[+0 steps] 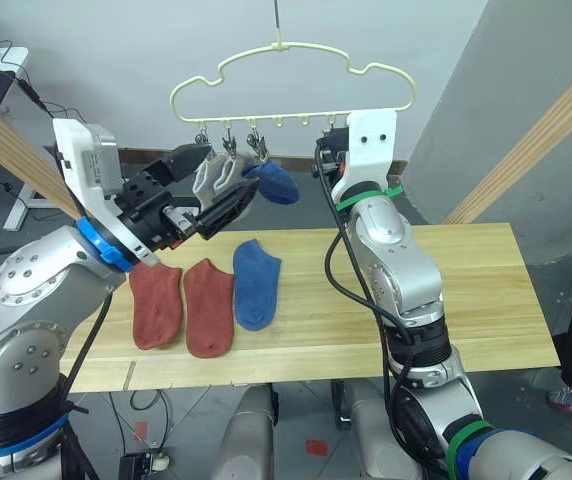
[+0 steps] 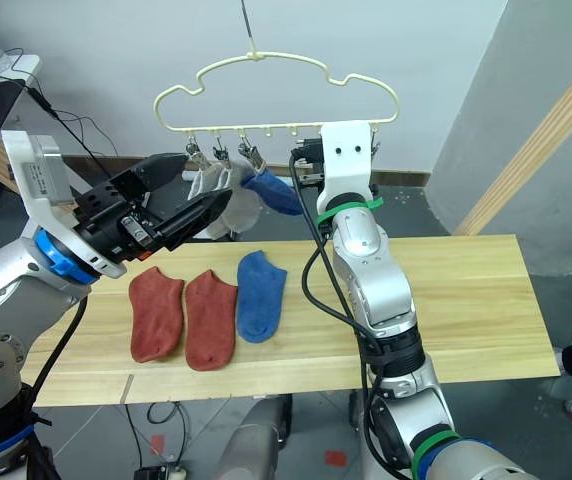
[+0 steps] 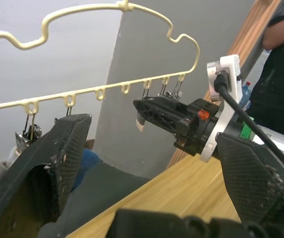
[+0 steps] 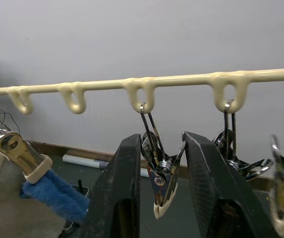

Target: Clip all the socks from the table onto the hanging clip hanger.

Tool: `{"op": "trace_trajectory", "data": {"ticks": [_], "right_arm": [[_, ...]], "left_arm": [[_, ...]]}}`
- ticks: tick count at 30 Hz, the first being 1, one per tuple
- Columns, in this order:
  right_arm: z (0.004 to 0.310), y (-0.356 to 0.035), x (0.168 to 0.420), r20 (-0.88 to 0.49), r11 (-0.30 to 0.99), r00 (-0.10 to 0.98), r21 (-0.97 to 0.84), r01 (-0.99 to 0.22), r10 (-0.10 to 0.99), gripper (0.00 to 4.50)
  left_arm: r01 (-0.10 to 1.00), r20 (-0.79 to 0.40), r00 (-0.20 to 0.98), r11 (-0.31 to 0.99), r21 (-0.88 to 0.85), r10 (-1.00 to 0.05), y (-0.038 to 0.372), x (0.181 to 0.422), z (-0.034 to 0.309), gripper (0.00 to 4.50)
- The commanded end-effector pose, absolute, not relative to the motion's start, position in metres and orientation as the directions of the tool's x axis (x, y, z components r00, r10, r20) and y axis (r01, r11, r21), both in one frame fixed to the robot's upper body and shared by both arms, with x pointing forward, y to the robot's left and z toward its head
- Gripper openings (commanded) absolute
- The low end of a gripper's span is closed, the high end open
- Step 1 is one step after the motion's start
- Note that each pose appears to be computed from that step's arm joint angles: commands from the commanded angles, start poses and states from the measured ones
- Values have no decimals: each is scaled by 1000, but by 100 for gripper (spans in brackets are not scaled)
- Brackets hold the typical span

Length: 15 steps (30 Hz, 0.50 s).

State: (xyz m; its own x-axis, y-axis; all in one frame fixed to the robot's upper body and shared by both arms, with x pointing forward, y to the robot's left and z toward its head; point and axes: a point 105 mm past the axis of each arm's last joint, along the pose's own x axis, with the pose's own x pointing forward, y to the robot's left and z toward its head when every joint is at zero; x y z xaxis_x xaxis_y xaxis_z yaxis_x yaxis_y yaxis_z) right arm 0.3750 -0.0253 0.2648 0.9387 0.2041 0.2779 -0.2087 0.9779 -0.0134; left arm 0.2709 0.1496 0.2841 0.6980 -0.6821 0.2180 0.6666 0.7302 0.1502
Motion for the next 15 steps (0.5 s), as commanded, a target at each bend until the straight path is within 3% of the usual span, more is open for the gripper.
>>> {"op": "trace_trajectory", "data": {"ticks": [1, 15], "right_arm": [[291, -2, 362, 344, 959, 908, 68, -276, 237, 130], [287, 8, 361, 272, 962, 941, 128, -242, 201, 130]], "left_arm": [[668, 240, 674, 715, 206, -698, 145, 263, 291, 450], [657, 242, 678, 719, 224, -694, 145, 264, 290, 450]]}}
